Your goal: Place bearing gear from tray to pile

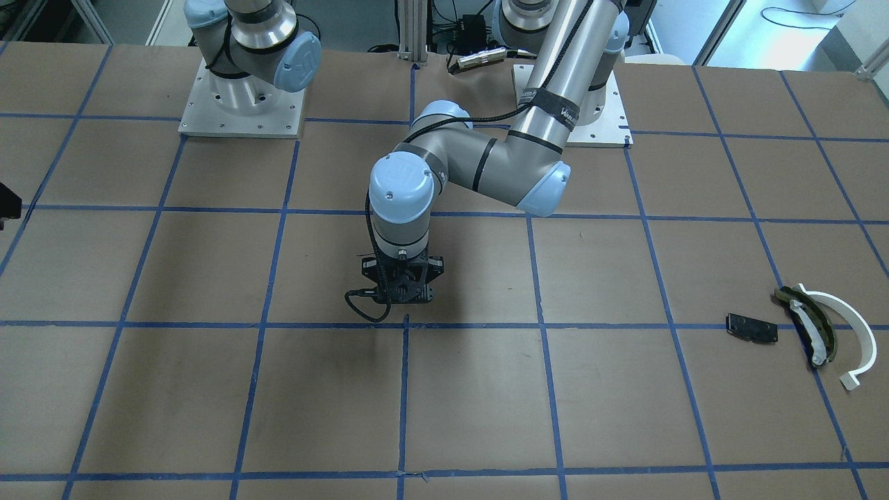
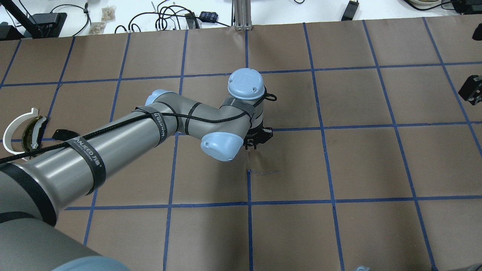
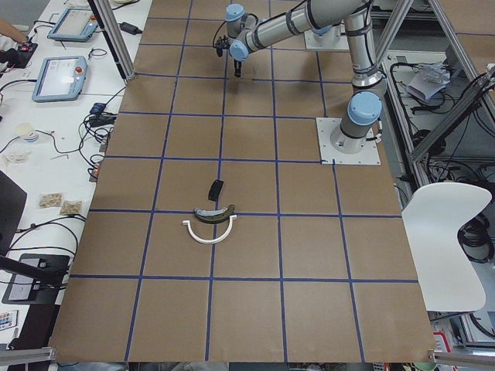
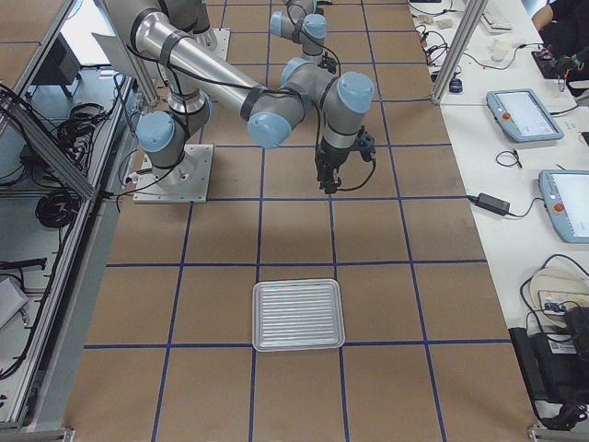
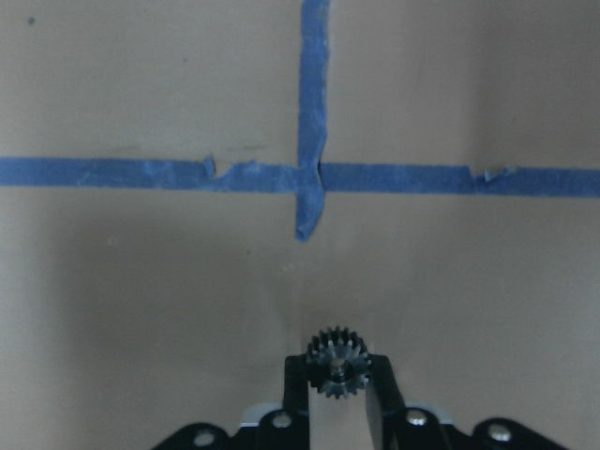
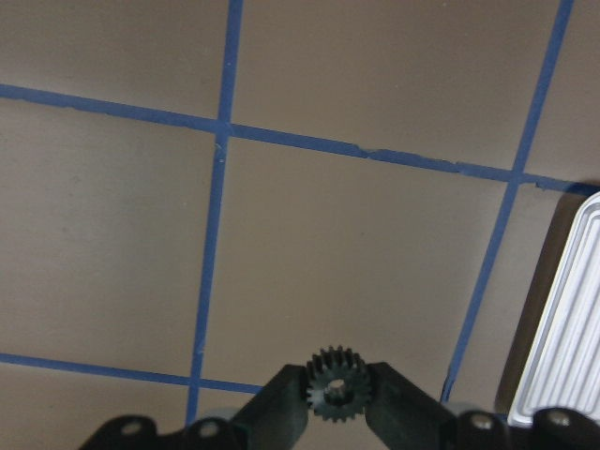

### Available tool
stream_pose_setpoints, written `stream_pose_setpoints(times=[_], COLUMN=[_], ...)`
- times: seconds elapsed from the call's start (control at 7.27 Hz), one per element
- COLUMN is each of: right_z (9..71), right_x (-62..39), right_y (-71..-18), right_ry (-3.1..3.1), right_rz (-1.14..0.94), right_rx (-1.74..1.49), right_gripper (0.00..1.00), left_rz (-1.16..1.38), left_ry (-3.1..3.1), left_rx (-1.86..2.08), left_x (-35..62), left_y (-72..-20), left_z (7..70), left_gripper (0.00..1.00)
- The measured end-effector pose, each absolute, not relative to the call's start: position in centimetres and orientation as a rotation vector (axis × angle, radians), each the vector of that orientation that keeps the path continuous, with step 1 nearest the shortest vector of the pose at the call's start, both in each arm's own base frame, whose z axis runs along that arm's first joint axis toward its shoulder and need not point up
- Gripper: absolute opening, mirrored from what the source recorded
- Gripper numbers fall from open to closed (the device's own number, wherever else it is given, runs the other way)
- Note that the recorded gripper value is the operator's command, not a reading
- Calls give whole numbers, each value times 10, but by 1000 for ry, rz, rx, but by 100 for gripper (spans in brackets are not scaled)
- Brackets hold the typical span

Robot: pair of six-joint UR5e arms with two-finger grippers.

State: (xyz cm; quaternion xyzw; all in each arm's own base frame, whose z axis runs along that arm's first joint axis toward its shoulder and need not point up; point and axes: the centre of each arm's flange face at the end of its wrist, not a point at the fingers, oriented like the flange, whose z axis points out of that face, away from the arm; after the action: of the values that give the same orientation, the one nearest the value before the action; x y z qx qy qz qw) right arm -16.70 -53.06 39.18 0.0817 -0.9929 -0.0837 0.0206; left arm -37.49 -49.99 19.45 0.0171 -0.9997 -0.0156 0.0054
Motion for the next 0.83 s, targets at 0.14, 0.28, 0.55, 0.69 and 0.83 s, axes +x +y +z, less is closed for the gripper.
stream_pose_setpoints(times=[0.14,0.28,0.55,0.69,0.83], right_z=[390,384,377,368,349], right_x=[-145,-117,-45,8,76], right_y=[-533,-537,-546,-551,-557], right_ry=[-3086,-3092,-3122,-3156,-3160], right_rz=[-277,-288,-277,-267,-235], right_rx=[211,156,62,-1,-42], right_gripper=[0,0,0,0,0], left_rz=[-38,-52,-122,-134,-146], left_ry=[-3127,-3128,-3123,-3111,-3102], left_rx=[61,73,35,15,-3], left_x=[-347,-298,-151,-74,-4], left_y=[-512,-530,-556,-552,-539], left_z=[212,235,269,277,275], left_gripper=[0,0,0,0,0])
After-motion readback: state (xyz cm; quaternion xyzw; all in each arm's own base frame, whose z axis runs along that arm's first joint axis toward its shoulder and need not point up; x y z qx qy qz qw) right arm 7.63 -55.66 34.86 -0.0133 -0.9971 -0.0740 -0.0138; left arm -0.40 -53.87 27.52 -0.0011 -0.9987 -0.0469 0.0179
